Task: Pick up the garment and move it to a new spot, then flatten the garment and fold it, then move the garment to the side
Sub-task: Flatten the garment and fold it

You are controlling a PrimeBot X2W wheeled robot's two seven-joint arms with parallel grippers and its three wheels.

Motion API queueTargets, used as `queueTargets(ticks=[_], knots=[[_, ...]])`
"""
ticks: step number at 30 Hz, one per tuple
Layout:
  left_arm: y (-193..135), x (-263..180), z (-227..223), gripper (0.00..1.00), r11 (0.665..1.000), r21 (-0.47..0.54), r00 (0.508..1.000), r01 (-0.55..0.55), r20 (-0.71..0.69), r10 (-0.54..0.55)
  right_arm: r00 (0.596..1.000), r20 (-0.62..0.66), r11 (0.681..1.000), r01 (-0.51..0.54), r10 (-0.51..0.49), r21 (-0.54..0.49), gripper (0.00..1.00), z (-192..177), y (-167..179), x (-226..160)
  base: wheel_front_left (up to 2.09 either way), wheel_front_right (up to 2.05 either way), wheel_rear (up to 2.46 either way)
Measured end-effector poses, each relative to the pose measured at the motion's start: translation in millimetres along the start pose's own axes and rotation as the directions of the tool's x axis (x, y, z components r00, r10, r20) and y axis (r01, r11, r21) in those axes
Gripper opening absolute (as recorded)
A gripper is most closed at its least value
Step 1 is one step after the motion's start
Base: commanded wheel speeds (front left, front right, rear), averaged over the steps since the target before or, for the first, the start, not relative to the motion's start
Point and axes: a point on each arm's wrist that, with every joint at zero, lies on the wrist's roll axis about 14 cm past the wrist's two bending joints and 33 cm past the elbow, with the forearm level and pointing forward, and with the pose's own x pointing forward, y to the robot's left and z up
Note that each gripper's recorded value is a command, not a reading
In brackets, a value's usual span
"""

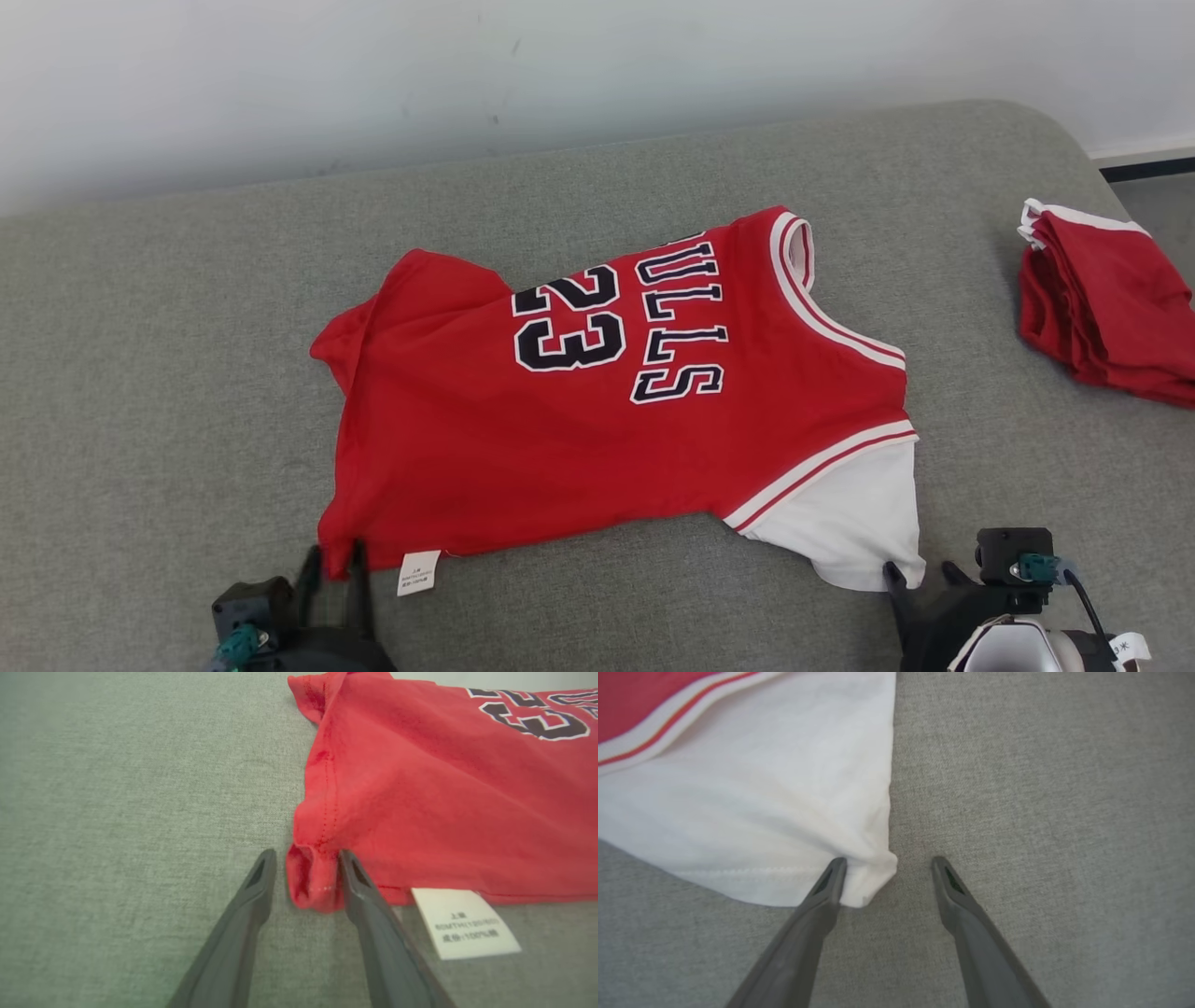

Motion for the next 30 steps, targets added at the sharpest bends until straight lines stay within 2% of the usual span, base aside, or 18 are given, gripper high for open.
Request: queueTargets(ticks=[1,2,10,14,16,20,23,25,28,30], knots=[[-2,0,0,0.00,1.000,-0.004,1.000,0.012,-0.001,-0.012,1.000,-0.002,1.000,-0.003,0.003,0.000,0.09,0,1,0,0.00,0.00,0.00],[-4,-1,-1,0.00,1.000,-0.007,1.000,0.022,-0.002,-0.022,1.000,-0.006,1.000,-0.009,0.009,-0.002,0.00,0,3,1,0.00,0.00,0.00],[-6,-2,4,0.00,0.999,-0.028,1.000,0.030,0.011,-0.029,0.999,0.025,0.999,-0.036,0.036,0.011,0.00,8,13,0,0.00,0.00,0.00],[-8,0,26,0.00,0.993,-0.113,0.996,0.041,0.080,-0.032,0.990,0.133,0.998,-0.054,0.048,0.042,0.00,34,16,-4,0.00,0.00,0.00],[-9,0,39,0.00,0.980,-0.189,0.992,0.053,0.121,-0.030,0.975,0.220,0.997,-0.055,0.043,0.050,0.00,56,14,-10,0.00,0.00,0.00],[-16,1,58,0.00,0.946,-0.308,0.982,0.099,0.181,-0.044,0.924,0.381,0.995,-0.070,0.040,0.065,0.00,104,12,-25,0.00,0.00,0.00],[-25,4,81,0.00,0.907,-0.392,0.970,0.156,0.235,-0.065,0.863,0.499,0.992,-0.118,0.075,0.055,0.00,147,22,-42,0.00,0.00,0.00],[-35,8,103,0.00,0.884,-0.418,0.957,0.211,0.272,-0.100,0.822,0.560,0.992,-0.125,0.099,0.009,0.00,173,24,-56,0.00,0.00,0.00],[-50,15,145,0.00,0.853,-0.424,0.928,0.305,0.333,-0.167,0.760,0.635,0.985,-0.173,0.137,-0.006,0.00,211,30,-75,0.00,0.00,0.00],[-55,21,175,0.00,0.839,-0.413,0.908,0.355,0.368,-0.203,0.726,0.664,0.982,-0.176,0.177,-0.070,0.00,237,36,-87,0.00,0.00,0.00]])
